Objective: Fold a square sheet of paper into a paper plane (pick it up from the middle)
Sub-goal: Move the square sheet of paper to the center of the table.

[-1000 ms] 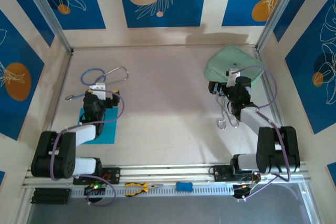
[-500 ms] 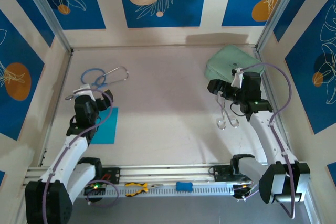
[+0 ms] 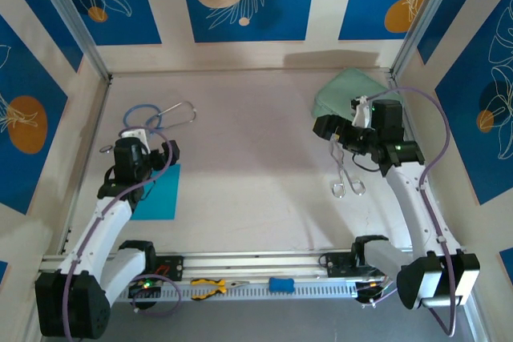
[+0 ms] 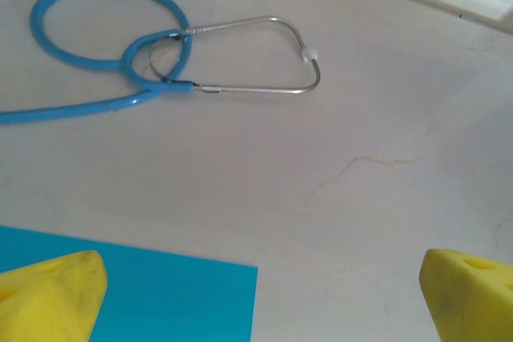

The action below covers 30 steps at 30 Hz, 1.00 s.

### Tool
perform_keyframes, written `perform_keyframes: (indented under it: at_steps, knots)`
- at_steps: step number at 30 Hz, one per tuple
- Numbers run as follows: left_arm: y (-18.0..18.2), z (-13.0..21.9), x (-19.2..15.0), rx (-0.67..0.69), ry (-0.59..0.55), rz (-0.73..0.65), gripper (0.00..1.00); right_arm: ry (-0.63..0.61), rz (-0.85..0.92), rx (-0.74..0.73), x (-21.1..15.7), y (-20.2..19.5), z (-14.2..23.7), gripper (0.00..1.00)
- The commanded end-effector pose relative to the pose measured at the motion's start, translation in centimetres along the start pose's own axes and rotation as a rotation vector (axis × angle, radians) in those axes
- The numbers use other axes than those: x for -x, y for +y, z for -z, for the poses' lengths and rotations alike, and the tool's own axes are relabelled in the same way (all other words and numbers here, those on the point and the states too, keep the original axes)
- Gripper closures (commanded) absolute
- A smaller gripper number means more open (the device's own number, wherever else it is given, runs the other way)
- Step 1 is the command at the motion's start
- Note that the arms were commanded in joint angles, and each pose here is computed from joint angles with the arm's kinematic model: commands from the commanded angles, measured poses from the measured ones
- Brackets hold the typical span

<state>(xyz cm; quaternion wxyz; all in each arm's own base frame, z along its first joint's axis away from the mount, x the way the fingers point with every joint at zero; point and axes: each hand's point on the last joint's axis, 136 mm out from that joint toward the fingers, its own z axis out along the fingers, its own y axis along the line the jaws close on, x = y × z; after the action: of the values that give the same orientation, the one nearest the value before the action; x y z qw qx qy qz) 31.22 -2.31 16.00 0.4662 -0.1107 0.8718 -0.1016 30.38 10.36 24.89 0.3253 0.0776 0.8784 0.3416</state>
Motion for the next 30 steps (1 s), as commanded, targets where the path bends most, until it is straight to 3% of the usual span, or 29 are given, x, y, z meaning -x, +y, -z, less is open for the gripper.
perform_keyframes:
  at_steps: [1, 8, 14, 20, 30]
  knots:
    - [-1.0, 1.0, 0.8, -0.038, 0.014, -0.004, 0.0, 0.053, -0.016, -0.044, -0.7, -0.3, 0.1, 0.01]
    - [-2.1, -0.2, 0.6, -0.081, 0.098, 0.007, 0.0, 0.08, -0.029, -0.073, -1.6, -0.7, 0.1, 0.01]
    - [-3.2, -1.6, -0.4, -0.128, 0.207, 0.013, 0.1, 0.092, -0.024, -0.049, -1.9, -0.5, -0.4, 0.01]
    - [-3.4, -1.5, -1.3, -0.134, 0.284, 0.023, 0.13, 0.066, -0.02, -0.083, -2.1, -1.1, -1.1, 0.01]
    - [-3.7, -2.2, -5.0, -0.142, 0.509, 0.06, 0.25, 0.147, 0.118, 0.098, -5.6, 3.8, -4.3, 0.01]
